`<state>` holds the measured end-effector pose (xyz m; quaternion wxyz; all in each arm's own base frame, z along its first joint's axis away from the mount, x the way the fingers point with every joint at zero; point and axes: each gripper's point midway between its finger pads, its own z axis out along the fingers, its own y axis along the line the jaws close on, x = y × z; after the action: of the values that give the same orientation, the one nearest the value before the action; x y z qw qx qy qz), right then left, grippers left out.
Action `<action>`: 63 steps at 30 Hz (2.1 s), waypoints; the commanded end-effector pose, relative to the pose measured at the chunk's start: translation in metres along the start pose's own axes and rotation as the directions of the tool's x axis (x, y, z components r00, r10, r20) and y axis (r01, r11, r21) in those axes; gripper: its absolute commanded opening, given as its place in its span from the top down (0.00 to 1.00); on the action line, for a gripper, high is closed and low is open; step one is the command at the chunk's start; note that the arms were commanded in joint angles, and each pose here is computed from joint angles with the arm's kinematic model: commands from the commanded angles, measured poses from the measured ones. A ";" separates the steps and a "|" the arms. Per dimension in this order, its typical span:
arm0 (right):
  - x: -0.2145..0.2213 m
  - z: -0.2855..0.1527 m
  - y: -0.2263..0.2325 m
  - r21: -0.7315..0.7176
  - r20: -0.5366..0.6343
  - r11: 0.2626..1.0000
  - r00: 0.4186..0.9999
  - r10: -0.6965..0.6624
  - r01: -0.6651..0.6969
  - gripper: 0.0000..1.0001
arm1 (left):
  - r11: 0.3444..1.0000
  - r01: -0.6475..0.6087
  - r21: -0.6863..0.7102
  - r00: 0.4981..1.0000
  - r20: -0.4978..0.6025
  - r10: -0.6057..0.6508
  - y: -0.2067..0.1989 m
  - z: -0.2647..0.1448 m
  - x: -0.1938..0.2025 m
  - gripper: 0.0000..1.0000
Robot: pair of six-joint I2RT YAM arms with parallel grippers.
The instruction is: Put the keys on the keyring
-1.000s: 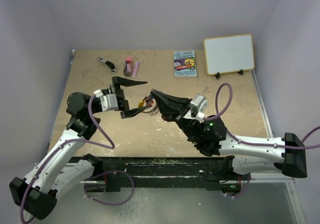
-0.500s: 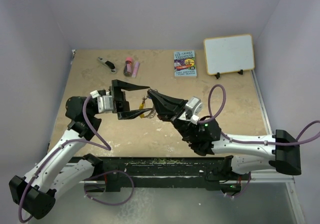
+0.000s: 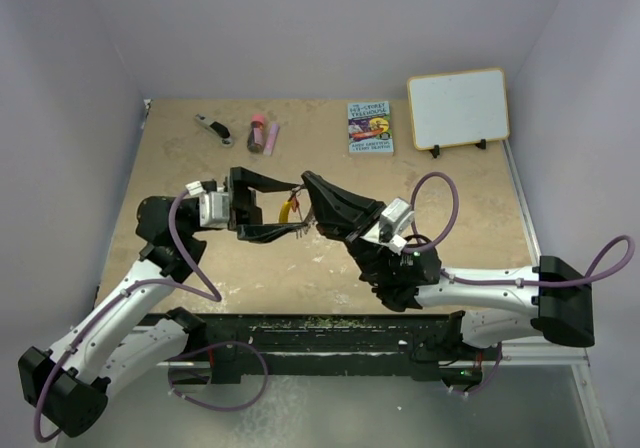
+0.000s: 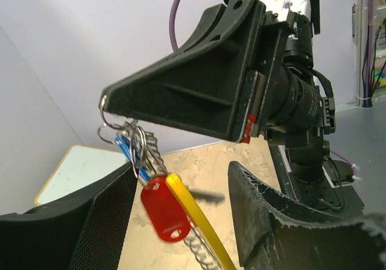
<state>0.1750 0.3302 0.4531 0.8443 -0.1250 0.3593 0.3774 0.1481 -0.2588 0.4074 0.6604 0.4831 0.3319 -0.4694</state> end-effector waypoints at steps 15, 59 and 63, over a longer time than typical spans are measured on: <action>-0.071 0.016 -0.027 -0.038 0.241 0.978 0.948 0.207 -0.204 1.00 | 0.996 0.023 0.086 1.000 0.008 -0.023 -0.015 0.015 -0.007 0.33; -0.088 -0.007 -0.003 -0.543 0.050 0.713 0.830 0.555 -0.444 1.00 | 0.952 -0.307 0.011 0.950 0.066 0.305 0.011 0.022 -0.046 0.59; -0.089 -0.008 0.000 -0.559 0.035 0.700 0.831 0.556 -0.445 1.00 | 0.952 -0.306 0.024 0.951 0.056 0.305 0.009 0.022 -0.043 0.61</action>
<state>0.1631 0.3068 0.4649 0.6489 -0.1996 0.2840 0.6770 0.1520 -0.2673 0.4477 0.7263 0.5141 0.2507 -0.3813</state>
